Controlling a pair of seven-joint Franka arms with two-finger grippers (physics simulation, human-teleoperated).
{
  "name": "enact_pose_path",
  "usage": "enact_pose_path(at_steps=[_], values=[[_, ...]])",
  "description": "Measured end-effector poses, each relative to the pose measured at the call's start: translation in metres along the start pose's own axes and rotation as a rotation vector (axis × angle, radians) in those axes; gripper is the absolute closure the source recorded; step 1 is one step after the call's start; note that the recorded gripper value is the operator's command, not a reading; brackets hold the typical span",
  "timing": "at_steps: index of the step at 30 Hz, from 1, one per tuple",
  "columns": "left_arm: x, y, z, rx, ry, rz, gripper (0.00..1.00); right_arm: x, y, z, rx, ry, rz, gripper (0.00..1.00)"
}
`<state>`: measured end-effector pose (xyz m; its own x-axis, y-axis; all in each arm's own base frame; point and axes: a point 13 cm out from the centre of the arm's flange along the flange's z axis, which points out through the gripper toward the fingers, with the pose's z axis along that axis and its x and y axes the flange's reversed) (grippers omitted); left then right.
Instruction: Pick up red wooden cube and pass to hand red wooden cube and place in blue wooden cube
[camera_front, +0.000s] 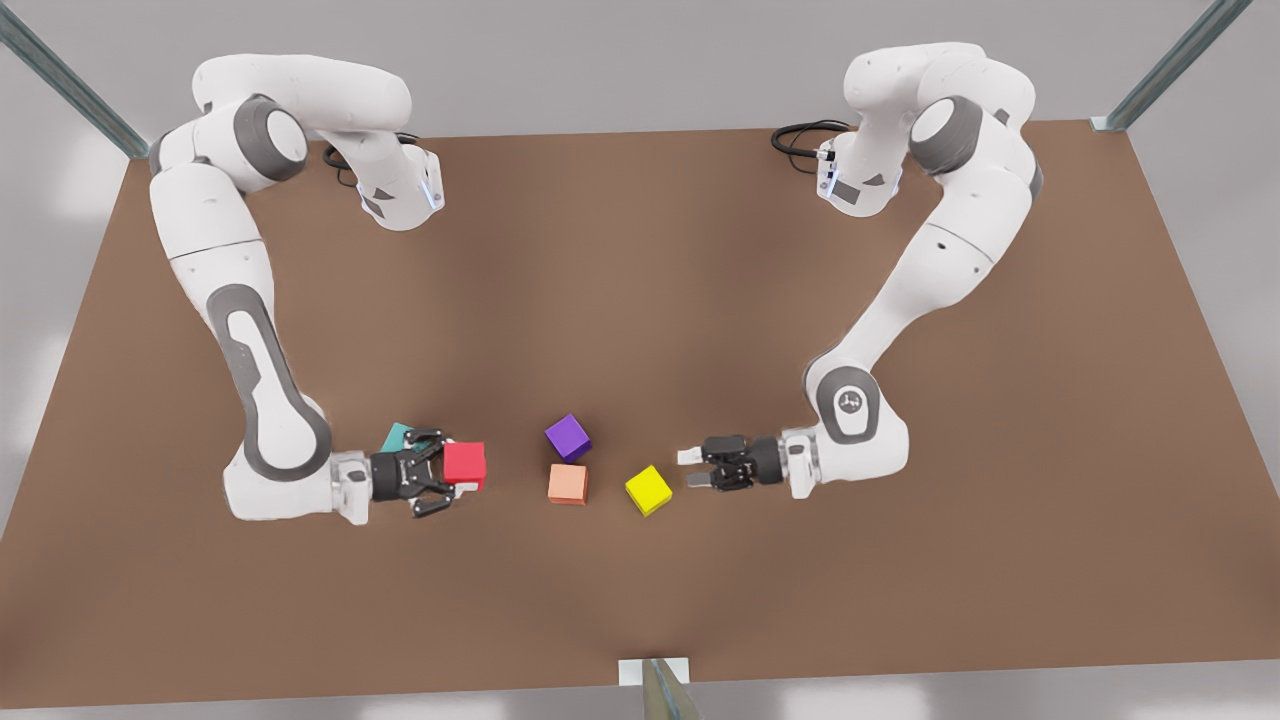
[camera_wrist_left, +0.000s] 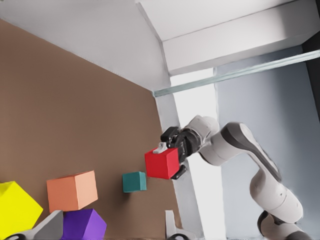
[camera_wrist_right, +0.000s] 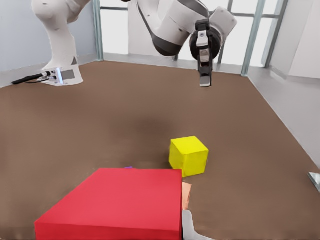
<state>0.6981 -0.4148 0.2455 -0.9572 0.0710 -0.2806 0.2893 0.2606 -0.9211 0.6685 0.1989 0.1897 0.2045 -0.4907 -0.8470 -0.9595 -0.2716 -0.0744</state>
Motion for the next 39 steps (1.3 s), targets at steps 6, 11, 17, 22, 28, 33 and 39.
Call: enact_pose_path(at_steps=[6,11,17,22,28,33,39], values=[[-0.032,-0.034,-0.247,-0.648,0.520,0.417,0.00,0.033,0.023,-0.101,-0.218,0.688,-0.096,0.53],[0.077,-0.073,-0.357,-1.174,0.743,0.102,0.00,0.057,0.079,-0.122,-0.295,1.001,0.027,0.53],[0.079,-0.107,-0.320,-1.153,0.731,0.028,0.00,0.086,0.104,-0.102,-0.203,1.091,0.195,0.53],[0.082,-0.100,-0.323,-1.163,0.714,-0.065,0.00,0.100,0.109,-0.081,-0.114,1.089,0.334,0.53],[0.084,-0.099,-0.328,-1.178,0.685,-0.136,0.00,0.108,0.135,-0.055,-0.049,1.078,0.489,0.53],[0.086,-0.096,-0.329,-1.189,0.673,-0.176,0.00,0.116,0.141,-0.044,0.021,1.076,0.572,0.53],[0.087,-0.096,-0.329,-1.201,0.656,-0.206,0.00,0.118,0.130,-0.044,0.129,1.078,0.644,0.43]])
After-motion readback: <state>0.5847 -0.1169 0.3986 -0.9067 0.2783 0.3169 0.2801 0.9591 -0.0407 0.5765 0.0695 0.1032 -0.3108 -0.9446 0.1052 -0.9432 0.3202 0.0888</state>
